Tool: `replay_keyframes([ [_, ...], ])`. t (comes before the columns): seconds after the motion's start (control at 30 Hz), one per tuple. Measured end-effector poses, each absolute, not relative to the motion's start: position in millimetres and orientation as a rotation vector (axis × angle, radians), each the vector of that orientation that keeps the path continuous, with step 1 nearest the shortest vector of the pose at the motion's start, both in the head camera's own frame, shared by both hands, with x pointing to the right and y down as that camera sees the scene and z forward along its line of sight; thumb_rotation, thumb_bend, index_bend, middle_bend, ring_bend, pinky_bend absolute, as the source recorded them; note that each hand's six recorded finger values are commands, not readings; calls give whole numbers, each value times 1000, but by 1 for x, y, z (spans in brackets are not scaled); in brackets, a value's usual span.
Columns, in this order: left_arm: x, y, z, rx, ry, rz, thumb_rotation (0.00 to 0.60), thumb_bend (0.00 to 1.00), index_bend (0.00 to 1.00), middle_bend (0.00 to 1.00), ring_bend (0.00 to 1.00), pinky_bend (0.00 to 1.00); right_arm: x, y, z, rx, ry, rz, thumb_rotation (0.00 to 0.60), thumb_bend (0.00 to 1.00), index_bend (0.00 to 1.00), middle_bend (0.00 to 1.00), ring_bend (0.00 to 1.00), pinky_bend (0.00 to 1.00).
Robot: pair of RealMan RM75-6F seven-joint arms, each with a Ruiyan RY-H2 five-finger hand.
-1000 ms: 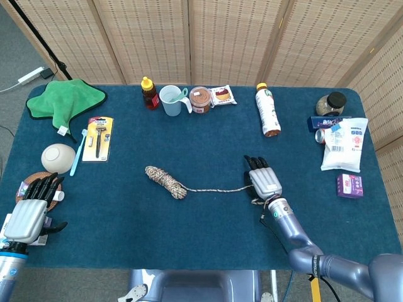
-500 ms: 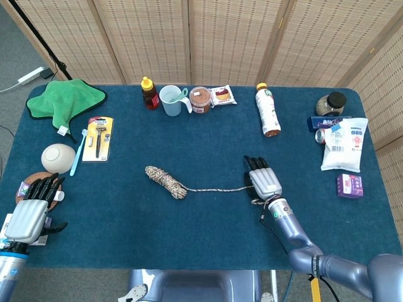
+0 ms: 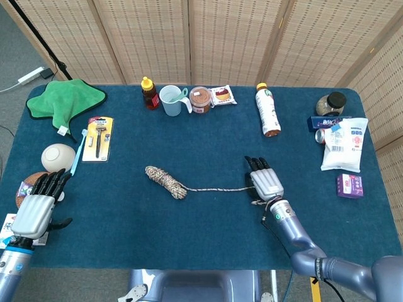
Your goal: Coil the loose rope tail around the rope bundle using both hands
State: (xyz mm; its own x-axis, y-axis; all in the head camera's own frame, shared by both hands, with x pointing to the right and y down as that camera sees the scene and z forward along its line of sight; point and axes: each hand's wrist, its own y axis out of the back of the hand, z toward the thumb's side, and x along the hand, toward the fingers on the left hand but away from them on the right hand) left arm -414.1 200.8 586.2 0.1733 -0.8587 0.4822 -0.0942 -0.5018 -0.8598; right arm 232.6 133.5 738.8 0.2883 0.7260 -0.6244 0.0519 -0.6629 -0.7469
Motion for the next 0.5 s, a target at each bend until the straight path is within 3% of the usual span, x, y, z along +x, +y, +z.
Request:
replay_keyframes([
  [0.5,-330,138,615,-1728,498,-1016,600,107,0,0,0,0,245,135,717,-1943,-728,1382,600,515,648,0,0,0],
])
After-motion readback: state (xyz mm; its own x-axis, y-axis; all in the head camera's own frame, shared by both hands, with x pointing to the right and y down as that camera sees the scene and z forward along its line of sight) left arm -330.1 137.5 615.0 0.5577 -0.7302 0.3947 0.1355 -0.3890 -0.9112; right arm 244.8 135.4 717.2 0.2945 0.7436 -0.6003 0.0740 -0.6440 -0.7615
